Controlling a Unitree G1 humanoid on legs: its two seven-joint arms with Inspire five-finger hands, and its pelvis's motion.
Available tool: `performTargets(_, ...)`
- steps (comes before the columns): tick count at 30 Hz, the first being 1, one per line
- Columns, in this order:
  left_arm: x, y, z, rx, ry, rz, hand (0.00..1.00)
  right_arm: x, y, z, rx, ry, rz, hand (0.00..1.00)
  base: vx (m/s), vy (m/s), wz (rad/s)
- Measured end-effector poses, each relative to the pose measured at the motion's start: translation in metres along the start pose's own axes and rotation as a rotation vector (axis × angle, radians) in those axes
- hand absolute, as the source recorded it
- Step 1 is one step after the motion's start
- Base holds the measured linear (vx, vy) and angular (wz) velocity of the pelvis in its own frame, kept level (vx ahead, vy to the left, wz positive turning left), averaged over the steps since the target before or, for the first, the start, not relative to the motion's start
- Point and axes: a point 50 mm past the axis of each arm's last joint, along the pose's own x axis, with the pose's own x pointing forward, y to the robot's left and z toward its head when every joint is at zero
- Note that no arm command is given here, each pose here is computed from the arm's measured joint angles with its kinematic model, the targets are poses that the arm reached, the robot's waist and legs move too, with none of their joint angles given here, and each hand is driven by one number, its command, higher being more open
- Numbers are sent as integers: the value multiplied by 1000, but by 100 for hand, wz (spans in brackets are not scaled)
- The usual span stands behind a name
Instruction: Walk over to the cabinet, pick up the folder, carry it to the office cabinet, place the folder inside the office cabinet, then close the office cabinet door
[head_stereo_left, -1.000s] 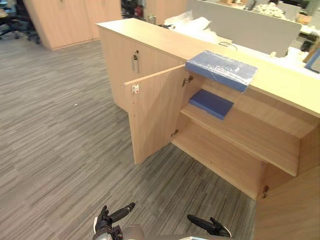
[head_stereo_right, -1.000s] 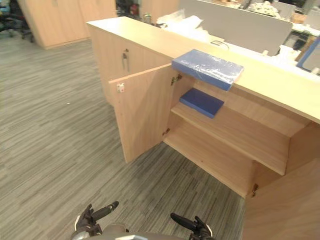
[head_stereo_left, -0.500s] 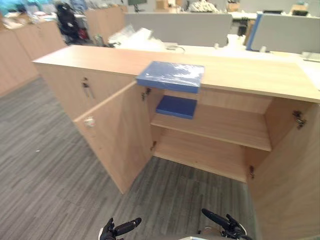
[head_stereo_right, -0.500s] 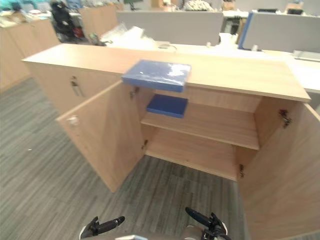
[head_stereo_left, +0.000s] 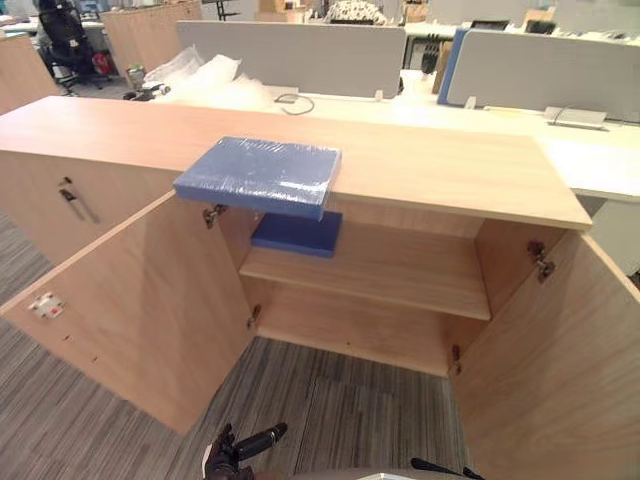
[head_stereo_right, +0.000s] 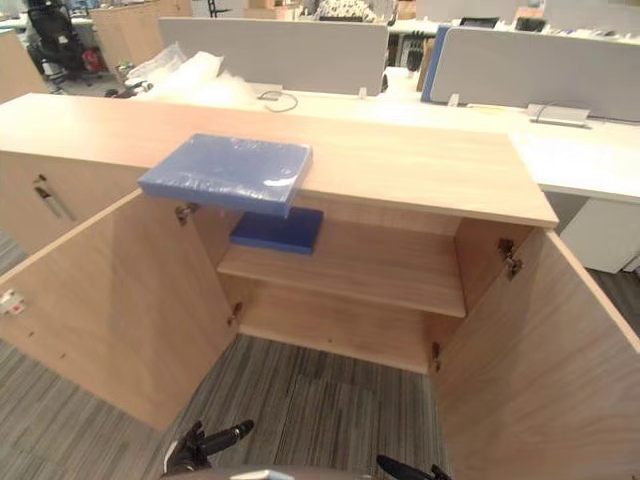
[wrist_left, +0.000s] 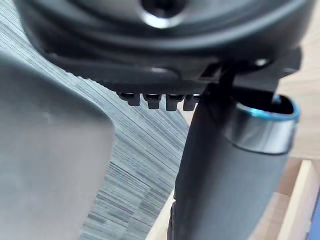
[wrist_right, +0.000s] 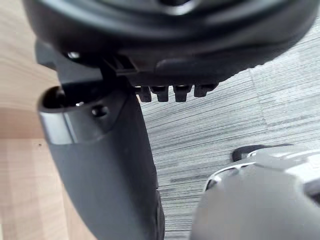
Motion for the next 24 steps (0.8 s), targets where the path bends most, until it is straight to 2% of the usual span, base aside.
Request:
performTargets(6, 1, -3, 3, -2, -10, -6, 100, 3, 13, 19, 0, -49, 33, 100, 248, 186, -70)
performTargets(9, 3, 13, 7, 29, -11, 25, 100, 0, 37, 6, -12, -17, 94, 100, 252, 190, -20)
performTargets(11, 3, 14, 4, 48, 7, 22, 100, -1, 52, 3, -4, -10, 140, 100, 183, 149, -28)
performTargets(18, 2, 5, -2, 147, 31, -37, 100, 0, 41, 5, -22, -10, 119, 100, 26, -4, 8)
performTargets(24, 1, -3, -5, 20, 38, -43, 100, 2, 28, 22, -32, -69, 80, 100, -91, 42, -26)
